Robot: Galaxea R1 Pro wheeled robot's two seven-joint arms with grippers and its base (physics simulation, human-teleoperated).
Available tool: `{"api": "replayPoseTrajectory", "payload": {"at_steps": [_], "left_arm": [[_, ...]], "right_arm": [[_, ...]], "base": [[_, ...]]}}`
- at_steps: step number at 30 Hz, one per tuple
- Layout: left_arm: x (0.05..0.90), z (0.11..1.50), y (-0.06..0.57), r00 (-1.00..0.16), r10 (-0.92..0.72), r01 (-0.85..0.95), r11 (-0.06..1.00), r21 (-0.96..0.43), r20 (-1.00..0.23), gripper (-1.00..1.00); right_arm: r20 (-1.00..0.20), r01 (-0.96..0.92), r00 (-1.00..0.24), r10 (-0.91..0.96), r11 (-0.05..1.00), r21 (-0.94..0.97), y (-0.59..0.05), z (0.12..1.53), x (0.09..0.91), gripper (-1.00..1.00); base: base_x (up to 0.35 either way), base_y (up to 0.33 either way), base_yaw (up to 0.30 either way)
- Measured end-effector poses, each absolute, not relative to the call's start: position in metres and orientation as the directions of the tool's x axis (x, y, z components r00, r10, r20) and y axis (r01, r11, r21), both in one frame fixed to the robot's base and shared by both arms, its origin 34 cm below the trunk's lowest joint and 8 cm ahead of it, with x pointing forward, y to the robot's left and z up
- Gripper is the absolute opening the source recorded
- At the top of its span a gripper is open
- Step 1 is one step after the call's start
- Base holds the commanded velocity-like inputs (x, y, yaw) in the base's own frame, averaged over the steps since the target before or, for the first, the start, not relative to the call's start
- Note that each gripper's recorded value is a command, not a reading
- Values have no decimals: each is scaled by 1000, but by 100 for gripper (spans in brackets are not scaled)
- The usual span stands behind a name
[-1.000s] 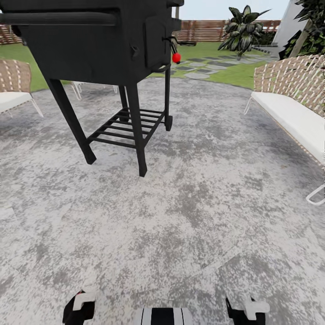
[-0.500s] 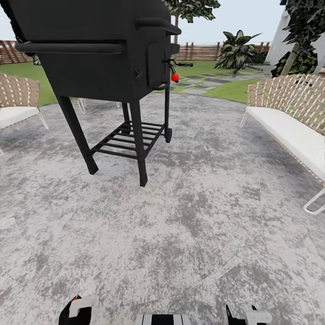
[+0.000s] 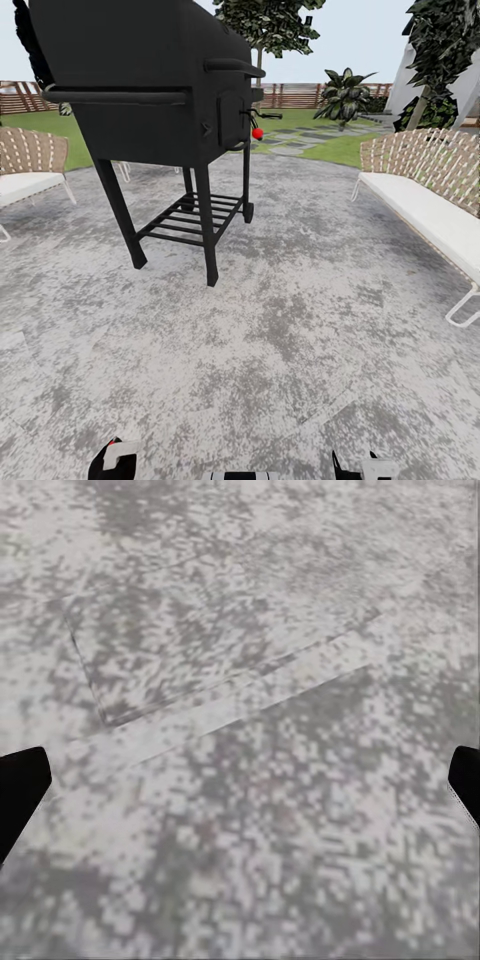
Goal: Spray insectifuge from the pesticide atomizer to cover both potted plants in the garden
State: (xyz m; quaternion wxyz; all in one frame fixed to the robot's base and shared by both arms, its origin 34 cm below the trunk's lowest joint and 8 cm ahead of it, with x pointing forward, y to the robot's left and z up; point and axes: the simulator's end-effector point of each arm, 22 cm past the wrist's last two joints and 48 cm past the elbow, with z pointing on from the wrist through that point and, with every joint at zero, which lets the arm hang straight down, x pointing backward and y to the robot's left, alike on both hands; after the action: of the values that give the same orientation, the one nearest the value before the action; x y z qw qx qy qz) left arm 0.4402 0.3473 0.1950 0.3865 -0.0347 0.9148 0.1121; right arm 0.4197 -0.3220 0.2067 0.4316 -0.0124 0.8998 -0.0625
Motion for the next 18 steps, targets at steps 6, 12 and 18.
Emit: {"api": "replayPoseTrajectory", "payload": {"at_steps": [6, 12, 18], "left_arm": [[447, 204, 345, -683, 21, -154, 973, 172, -730, -100], [454, 213, 344, -665, 19, -158, 973, 166, -746, -100], [461, 224, 343, -645, 19, -162, 974, 161, -764, -100]], "right_arm": [[-791, 40, -607, -75, 991, -125, -323, 216, 427, 100], [-806, 45, -587, -74, 991, -123, -324, 226, 434, 100], [-810, 47, -582, -73, 991, -123, -324, 231, 434, 100]], "base": [[0, 0, -199], [0, 0, -256], [0, 0, -261]]}}
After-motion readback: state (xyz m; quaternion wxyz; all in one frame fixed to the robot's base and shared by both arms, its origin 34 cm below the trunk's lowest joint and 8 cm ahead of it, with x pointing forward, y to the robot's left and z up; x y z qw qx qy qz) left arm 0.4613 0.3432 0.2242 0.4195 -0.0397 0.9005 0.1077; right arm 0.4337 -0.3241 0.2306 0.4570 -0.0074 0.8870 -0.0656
